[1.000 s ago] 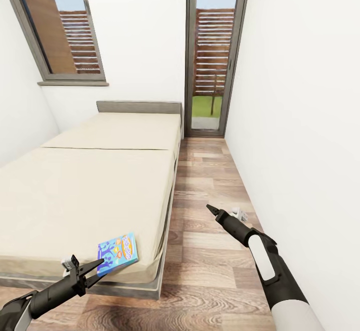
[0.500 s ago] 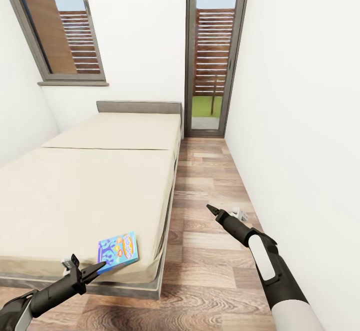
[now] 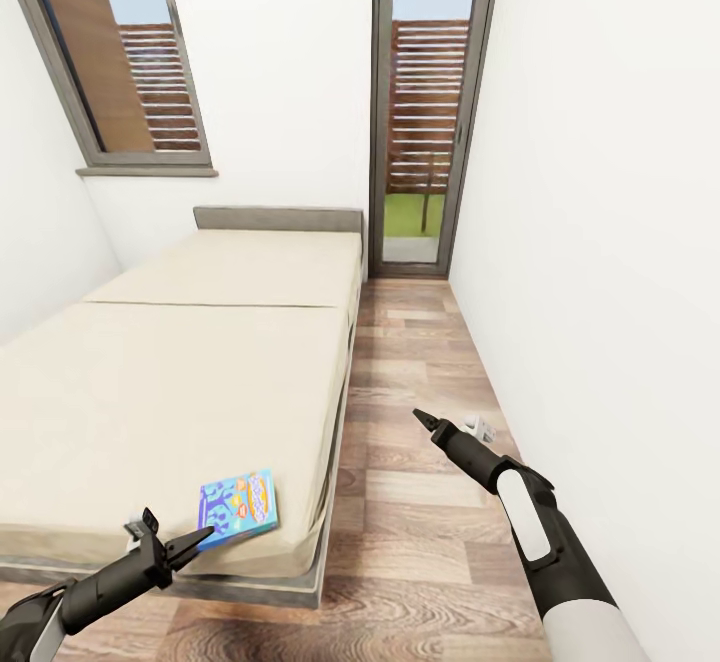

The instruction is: Put all the toys in the child's room - the three board games (two on the bed and one on the table), the two jigsaw puzzles on the table, and the tennis ball on the table - inside the toy box on the table in the child's room.

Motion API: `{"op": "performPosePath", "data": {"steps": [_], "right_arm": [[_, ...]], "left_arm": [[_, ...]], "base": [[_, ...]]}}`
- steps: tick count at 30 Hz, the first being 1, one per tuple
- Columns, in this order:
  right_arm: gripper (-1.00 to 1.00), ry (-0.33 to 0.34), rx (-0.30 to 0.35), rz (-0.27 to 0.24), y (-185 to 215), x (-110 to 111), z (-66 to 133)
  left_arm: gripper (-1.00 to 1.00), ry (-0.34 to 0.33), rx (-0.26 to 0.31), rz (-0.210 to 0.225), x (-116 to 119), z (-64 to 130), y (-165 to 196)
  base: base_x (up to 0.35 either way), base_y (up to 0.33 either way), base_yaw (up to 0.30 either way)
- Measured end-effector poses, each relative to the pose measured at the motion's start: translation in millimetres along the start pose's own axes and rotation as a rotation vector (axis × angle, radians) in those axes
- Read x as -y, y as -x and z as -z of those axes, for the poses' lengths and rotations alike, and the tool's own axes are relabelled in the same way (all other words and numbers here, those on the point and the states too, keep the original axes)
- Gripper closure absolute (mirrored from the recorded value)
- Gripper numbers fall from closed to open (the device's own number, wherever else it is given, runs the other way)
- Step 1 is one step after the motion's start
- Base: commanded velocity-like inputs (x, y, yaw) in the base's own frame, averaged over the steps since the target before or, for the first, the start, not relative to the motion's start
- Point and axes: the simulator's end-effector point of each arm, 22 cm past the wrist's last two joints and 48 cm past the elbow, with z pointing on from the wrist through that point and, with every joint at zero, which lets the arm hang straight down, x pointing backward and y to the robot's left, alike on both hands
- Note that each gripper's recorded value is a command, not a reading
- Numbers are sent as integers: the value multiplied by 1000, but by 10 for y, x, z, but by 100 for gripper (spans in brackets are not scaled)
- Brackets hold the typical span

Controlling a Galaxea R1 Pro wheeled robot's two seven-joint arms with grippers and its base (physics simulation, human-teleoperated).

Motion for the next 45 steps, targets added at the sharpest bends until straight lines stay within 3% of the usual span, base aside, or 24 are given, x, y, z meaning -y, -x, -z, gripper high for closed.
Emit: {"op": "performPosePath", "data": {"steps": [20,29,37,45], "right_arm": [[-100,-1,-1,-1,280,-330,64],[-100,-1,0,0,405,-477,96],[-100,-1,-1,-1,510,-604,125],[-100,0,-1,-2,568,-692,139]], "left_arm": [[100,8,-1,2,416,-5,165],[100,27,-11,-53,717,73,391],[100,58,-109,-87,1073,2,472],[100,111,-125,-128,1230,211,662]], "base": [[0,0,0],[0,0,0],[0,0,0],[0,0,0]]}}
